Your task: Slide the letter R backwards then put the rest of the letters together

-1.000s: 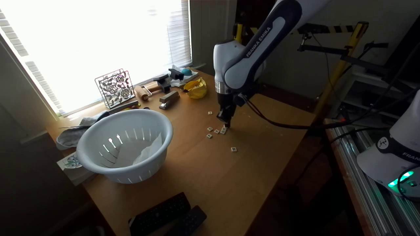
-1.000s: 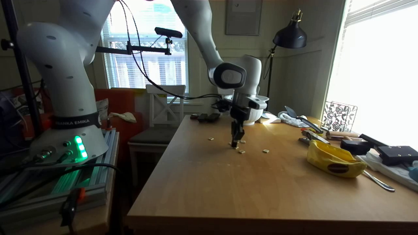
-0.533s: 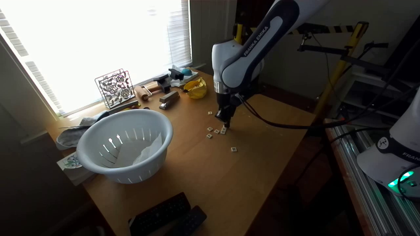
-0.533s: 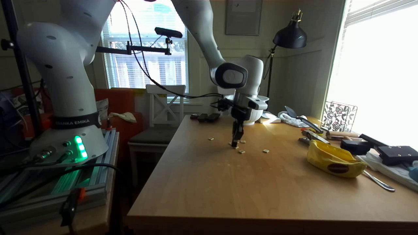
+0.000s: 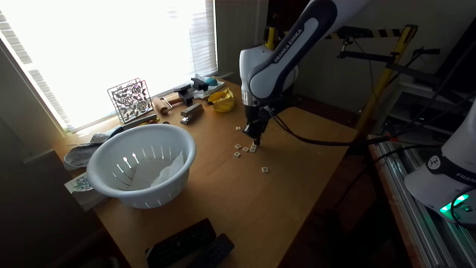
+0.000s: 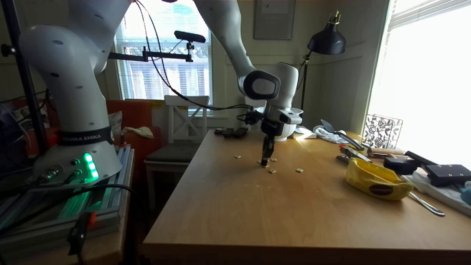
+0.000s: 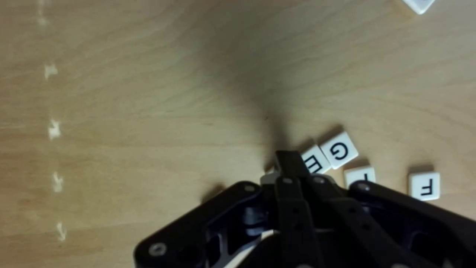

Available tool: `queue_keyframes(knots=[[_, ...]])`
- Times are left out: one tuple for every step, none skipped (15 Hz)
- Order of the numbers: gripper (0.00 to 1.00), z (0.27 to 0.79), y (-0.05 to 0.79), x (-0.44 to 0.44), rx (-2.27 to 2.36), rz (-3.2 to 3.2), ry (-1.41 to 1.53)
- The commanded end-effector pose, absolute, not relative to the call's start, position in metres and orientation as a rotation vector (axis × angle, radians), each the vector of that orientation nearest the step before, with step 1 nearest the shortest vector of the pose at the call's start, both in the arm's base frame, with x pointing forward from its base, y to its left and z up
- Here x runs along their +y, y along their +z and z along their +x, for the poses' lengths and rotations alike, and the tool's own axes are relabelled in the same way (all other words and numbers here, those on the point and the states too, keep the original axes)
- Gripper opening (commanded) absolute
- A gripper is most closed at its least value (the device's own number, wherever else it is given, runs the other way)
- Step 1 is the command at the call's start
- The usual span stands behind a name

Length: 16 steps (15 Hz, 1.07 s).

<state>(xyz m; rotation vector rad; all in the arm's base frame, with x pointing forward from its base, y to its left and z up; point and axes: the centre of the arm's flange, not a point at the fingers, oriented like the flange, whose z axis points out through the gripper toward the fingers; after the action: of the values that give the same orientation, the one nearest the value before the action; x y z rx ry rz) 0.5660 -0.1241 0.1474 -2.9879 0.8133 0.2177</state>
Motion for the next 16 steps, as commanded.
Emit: queue_keyframes(knots=[[0.00, 0.5690, 0.1453, -0.1228, 0.843, -2.951, 0.211], [0.00, 0.5679, 0.1470, -0.1219, 0.840, -2.947, 0.207], [0.00, 0.5676, 0.1475, -0.1213, 0.841, -2.945, 0.206], [0.00, 0.5674, 0.1476, -0.1209, 0.842, -2.944, 0.204], [0.00, 0.5673, 0.1478, -0.1208, 0.842, -2.945, 0.201], [0.00, 0.5671, 0.1479, -0.1209, 0.843, -2.947, 0.197], [0.00, 0.5670, 0.1483, -0.1213, 0.843, -2.949, 0.191], [0.00, 0.5667, 0.1490, -0.1214, 0.844, -2.949, 0.188], [0.00, 0.5664, 0.1496, -0.1215, 0.843, -2.950, 0.182], [0.00, 0.5661, 0.1505, -0.1213, 0.842, -2.951, 0.175], [0.00, 0.5657, 0.1515, -0.1212, 0.839, -2.951, 0.170], [0.00, 0.5649, 0.1530, -0.1207, 0.836, -2.952, 0.164], [0.00, 0.5645, 0.1542, -0.1201, 0.832, -2.953, 0.157], [0.00, 0.5643, 0.1548, -0.1196, 0.828, -2.954, 0.155], [0.00, 0.5639, 0.1549, -0.1184, 0.818, -2.954, 0.156], [0.00, 0.5625, 0.1549, -0.1161, 0.805, -2.957, 0.158]])
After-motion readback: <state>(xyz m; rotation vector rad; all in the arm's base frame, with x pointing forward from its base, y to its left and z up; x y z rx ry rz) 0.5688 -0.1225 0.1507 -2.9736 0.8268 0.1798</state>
